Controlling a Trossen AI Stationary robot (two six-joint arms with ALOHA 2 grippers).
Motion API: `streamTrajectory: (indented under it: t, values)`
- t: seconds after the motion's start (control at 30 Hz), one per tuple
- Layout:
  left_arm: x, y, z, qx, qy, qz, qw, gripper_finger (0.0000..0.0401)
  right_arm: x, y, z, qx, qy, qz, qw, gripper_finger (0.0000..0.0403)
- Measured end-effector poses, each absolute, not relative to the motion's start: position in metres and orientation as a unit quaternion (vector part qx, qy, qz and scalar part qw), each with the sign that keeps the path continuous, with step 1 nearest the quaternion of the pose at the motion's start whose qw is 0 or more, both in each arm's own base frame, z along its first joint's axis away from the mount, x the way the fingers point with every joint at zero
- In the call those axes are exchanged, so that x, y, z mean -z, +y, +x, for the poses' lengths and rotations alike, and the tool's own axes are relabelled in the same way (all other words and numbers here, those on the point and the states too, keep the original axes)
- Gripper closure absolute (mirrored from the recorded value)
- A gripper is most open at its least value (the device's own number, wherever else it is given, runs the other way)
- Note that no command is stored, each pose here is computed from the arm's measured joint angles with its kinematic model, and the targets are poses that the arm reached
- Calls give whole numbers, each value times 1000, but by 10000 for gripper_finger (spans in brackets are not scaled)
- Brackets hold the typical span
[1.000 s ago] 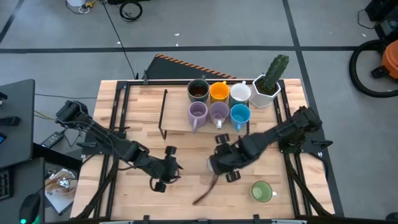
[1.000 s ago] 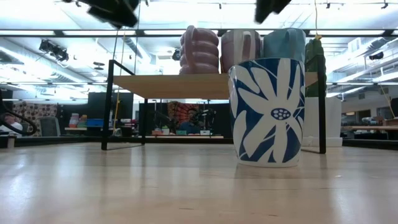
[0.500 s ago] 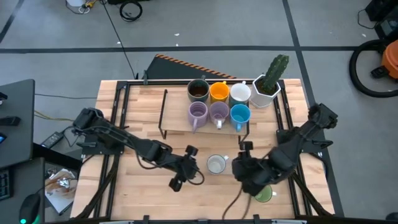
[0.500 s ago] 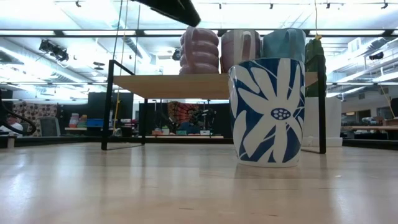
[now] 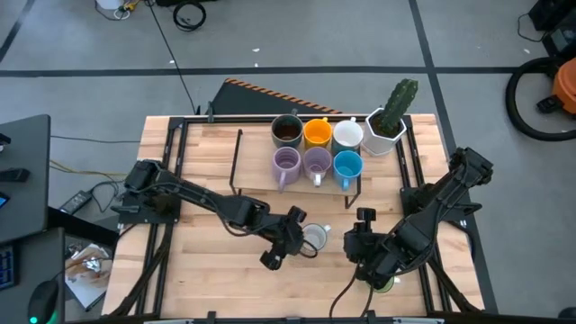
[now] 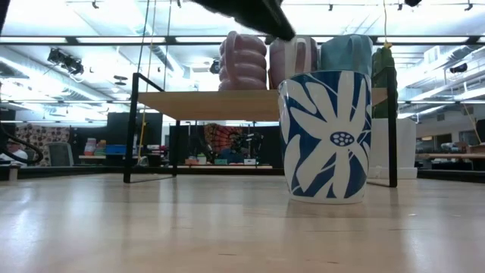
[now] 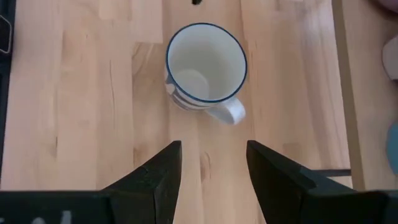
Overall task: Place coffee mugs
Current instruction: Put the blue patterned mug on the shelf
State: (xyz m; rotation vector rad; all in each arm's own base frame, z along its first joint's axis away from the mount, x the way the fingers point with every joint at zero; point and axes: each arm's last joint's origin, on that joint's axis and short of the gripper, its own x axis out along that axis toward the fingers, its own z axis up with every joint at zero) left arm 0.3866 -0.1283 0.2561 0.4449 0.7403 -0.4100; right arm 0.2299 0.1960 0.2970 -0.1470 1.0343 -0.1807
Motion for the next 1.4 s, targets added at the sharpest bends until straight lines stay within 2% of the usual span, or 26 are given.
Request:
streamTrajectory:
  t: [0.47,0.8,1.4]
  values:
    - [-245,-136,425,219,425,252,841,239,-303,198,215,99,478,-73,870,216]
    - [-229,-131,429,227,456,269,817,243,-303,201,212,102,471,-69,874,216]
    - [-206,-132,429,250,491,303,778,337,-299,203,214,100,460,-64,880,216]
